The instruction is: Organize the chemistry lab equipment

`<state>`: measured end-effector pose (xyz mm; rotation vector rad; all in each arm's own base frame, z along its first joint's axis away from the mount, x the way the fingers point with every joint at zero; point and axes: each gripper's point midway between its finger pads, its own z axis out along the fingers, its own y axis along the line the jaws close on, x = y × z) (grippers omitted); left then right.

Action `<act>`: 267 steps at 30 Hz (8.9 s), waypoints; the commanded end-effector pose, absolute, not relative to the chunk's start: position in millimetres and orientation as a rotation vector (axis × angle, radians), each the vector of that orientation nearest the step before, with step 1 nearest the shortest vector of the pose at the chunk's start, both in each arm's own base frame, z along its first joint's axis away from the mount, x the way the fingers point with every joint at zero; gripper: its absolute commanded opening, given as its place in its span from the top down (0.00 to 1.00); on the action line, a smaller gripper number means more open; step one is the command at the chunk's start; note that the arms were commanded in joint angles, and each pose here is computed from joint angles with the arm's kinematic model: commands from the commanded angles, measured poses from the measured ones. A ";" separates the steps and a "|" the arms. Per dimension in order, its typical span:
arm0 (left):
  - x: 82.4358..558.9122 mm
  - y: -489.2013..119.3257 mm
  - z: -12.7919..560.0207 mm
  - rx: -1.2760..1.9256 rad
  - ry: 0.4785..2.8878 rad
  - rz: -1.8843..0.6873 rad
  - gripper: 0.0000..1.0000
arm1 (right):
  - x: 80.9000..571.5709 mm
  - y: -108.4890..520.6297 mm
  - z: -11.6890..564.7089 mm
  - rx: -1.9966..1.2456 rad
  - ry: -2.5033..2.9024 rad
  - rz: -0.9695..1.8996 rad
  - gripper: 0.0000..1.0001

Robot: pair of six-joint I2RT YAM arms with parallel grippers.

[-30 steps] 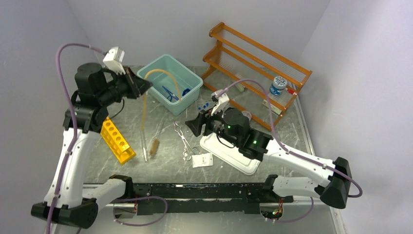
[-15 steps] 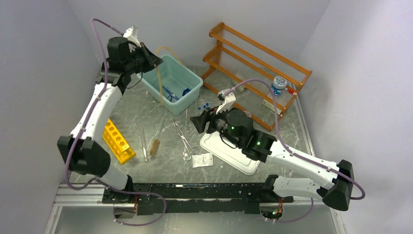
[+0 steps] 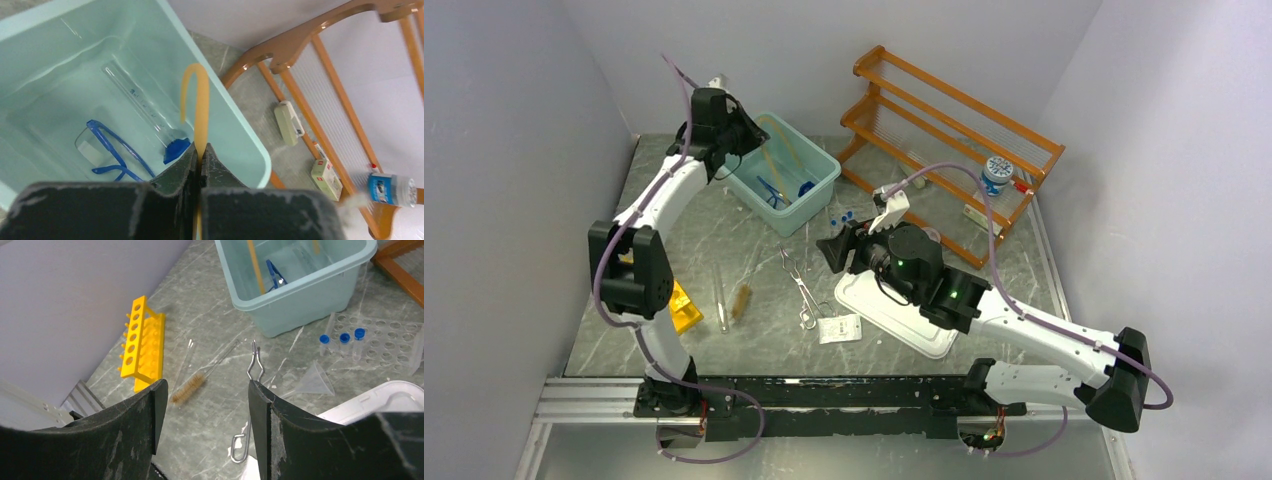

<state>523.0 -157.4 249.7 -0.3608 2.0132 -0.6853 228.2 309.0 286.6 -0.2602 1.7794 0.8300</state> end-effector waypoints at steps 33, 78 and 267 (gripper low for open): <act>400.7 -60.8 237.1 -0.260 2.299 -0.125 0.23 | 234.0 306.4 234.5 -0.242 1.909 0.754 0.37; 268.8 -108.7 13.1 -0.136 2.858 -0.045 0.80 | 235.3 315.4 201.9 -0.268 1.973 0.761 0.37; 264.8 -113.4 44.8 -0.630 2.442 -0.680 0.21 | 330.7 405.2 51.5 -0.711 2.124 0.152 0.42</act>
